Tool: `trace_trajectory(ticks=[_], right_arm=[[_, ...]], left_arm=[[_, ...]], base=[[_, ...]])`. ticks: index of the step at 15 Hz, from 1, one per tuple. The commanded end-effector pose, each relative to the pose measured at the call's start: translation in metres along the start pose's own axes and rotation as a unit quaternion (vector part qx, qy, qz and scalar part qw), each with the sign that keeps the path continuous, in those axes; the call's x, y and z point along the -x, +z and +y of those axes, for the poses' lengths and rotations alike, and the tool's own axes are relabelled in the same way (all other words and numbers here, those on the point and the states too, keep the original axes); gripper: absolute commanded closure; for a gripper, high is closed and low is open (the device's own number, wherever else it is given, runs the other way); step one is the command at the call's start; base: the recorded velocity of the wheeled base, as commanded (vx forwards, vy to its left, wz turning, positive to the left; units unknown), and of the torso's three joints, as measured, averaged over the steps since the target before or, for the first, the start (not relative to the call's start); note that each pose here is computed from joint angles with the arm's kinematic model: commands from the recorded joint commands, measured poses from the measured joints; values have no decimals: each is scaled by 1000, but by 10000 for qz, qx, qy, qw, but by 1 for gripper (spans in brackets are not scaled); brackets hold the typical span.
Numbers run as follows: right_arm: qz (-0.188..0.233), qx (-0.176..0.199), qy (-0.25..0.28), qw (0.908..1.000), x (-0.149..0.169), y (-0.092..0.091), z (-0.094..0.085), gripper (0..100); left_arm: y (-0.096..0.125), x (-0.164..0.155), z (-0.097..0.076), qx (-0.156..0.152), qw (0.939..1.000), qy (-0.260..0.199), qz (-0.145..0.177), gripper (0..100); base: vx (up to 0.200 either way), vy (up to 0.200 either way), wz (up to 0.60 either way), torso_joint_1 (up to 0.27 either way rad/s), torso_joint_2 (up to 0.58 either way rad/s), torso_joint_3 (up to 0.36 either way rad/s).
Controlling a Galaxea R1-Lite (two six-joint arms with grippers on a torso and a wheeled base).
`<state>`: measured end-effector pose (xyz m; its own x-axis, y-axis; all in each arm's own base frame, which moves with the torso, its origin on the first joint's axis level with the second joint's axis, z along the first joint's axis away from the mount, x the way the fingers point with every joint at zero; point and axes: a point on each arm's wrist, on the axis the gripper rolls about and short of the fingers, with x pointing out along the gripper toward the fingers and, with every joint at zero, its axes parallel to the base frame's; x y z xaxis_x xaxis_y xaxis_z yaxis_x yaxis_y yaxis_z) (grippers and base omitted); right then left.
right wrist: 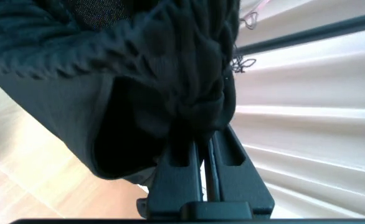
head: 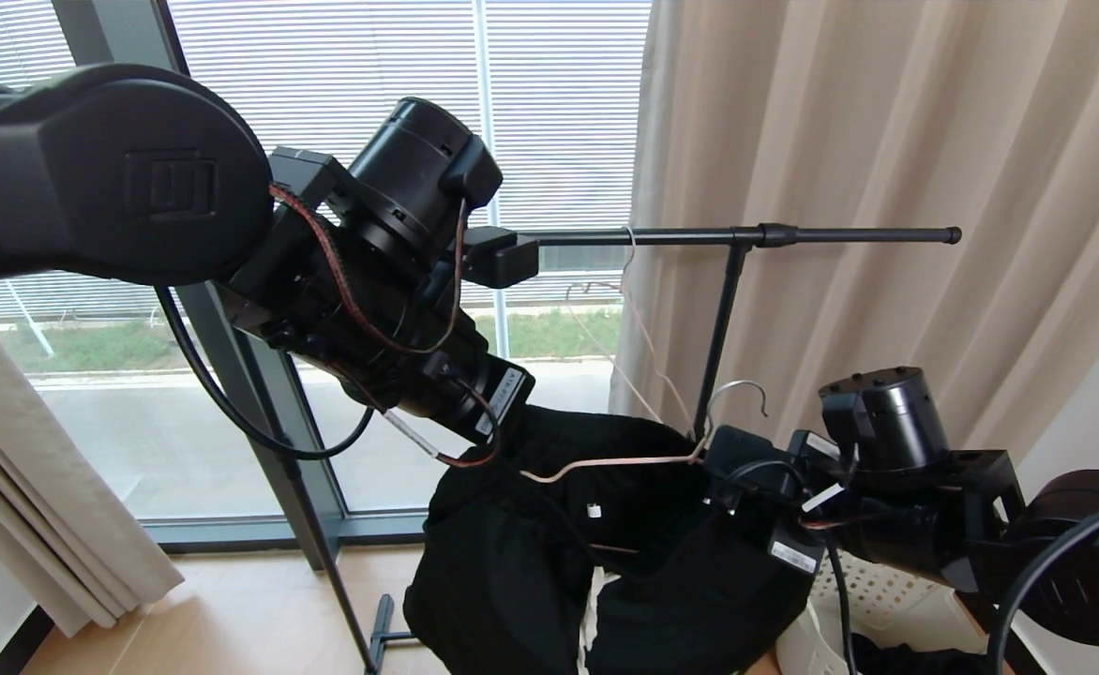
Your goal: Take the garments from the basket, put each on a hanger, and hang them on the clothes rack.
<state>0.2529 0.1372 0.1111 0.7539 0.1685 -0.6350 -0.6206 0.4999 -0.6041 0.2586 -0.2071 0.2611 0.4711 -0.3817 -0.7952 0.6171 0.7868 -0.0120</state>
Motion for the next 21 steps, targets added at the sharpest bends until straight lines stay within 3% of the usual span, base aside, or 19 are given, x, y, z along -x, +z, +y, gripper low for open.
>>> trace_trajectory(ticks=[1, 2, 6, 8, 11, 21], right_arm=[[77, 15, 20, 10000, -4, -2, 1, 100], [197, 13, -107, 9997, -5, -2, 1, 100], [413, 32, -225, 9989, -12, -3, 2, 100], [285, -29, -317, 9991, -10, 2, -2, 100], [97, -397, -359, 9985, -5, 10, -3, 100], [-544, -1465, -236, 9874, 2, 43, 0, 100]], left_arm=[[0, 1, 8, 83, 9999, 77, -19, 100], [2, 3, 18, 182, 9997, 158, -67, 100], [3, 10, 15, 118, 9997, 141, -188, 100], [-3, -2, 4, -40, 10000, 43, 51, 100], [-4, -23, -12, -90, 9995, -32, 312, 100], [-6, -28, -27, -296, 9988, 124, 367, 100]], base=[[0, 0, 0, 0, 0, 0], [0, 0, 0, 0, 0, 0], [0, 0, 0, 0, 0, 0], [0, 0, 0, 0, 0, 0], [0, 0, 0, 0, 0, 0], [0, 0, 0, 0, 0, 0]])
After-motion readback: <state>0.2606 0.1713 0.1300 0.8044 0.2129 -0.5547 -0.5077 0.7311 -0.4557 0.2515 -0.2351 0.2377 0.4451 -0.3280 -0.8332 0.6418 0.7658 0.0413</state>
